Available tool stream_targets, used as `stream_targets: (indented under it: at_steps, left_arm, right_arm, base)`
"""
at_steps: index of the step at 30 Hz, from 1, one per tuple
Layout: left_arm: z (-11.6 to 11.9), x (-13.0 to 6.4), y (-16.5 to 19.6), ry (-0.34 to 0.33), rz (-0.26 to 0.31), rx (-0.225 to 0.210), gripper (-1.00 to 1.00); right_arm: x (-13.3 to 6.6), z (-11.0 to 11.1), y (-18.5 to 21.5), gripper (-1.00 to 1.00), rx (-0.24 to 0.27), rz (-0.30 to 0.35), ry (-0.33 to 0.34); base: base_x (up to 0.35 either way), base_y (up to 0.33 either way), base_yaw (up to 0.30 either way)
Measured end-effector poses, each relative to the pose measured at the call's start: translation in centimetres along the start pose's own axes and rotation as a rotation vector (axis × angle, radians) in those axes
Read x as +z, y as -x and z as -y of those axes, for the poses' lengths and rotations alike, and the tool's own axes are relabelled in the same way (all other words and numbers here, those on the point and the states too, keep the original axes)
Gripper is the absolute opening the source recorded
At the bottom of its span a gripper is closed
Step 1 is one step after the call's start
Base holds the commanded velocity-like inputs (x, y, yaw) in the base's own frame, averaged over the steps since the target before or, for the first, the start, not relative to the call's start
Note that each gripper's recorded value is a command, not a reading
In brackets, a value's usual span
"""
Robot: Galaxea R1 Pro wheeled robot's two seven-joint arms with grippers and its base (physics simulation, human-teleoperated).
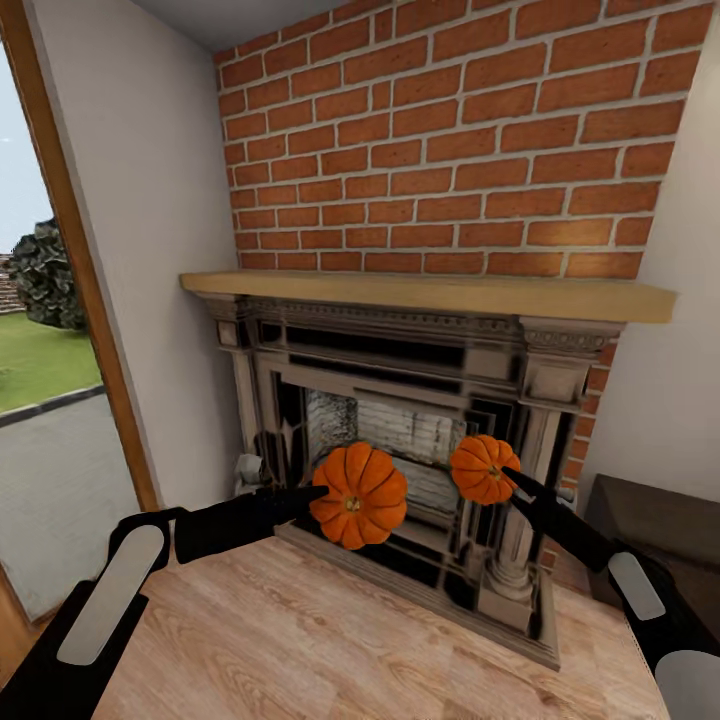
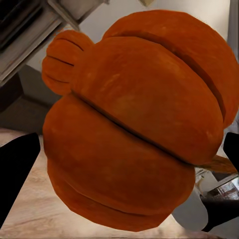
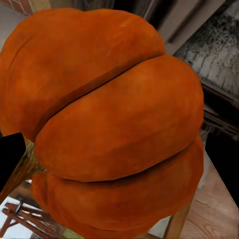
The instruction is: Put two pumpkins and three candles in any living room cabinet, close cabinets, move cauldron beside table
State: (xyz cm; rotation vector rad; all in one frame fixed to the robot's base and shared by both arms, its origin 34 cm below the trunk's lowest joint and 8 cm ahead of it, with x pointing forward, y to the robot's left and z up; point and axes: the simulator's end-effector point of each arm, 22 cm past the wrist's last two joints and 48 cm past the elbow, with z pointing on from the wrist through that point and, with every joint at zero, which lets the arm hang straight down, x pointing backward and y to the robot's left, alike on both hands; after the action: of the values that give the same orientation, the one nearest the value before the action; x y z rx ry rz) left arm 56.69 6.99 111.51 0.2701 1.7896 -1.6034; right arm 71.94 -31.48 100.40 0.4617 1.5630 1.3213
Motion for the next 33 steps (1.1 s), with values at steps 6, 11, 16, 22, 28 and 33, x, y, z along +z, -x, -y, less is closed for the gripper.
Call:
stream_targets:
  at_steps: [6,11,16,22,28,33]
  left_arm:
    - [0.0,0.01,0.0,0.0,0.0,0.0,-1.0]
    - [0.01,0.0,0.0,0.0,0.0,0.0,-1.0]
    - [0.01,0.0,0.0,0.0,0.0,0.0,-1.0]
    - [0.01,0.0,0.0,0.0,0.0,0.0,-1.0]
    - [0.01,0.0,0.0,0.0,0.0,0.0,-1.0]
    - [0.01,0.0,0.0,0.0,0.0,0.0,-1.0]
  right_arm:
    - [0.0,-0.02,0.0,-1.0,0.0,0.0,0.001]
    - [-0.01,-0.02,0.02,-1.0,0.001,0.001,0.001]
    - [-0.02,-0.01,0.04,-1.0,0.001,0.002,0.001]
    - [-0.01,-0.02,0.03,-1.0,0.001,0.001,0.001]
    - [-0.04,-0.03,0.09,-1.0,0.001,0.003,0.001]
    - [-0.02,-0.01,0.03,-1.0,0.002,0.002,0.001]
  base:
    - [-0.054,0.0,-0.291]
    - [-0.036,0.0,-0.291]
    - [-0.033,0.0,-0.291]
    - [-0.034,0.0,-0.291]
    - [-0.027,0.0,-0.291]
    - [-0.036,0.0,-0.291]
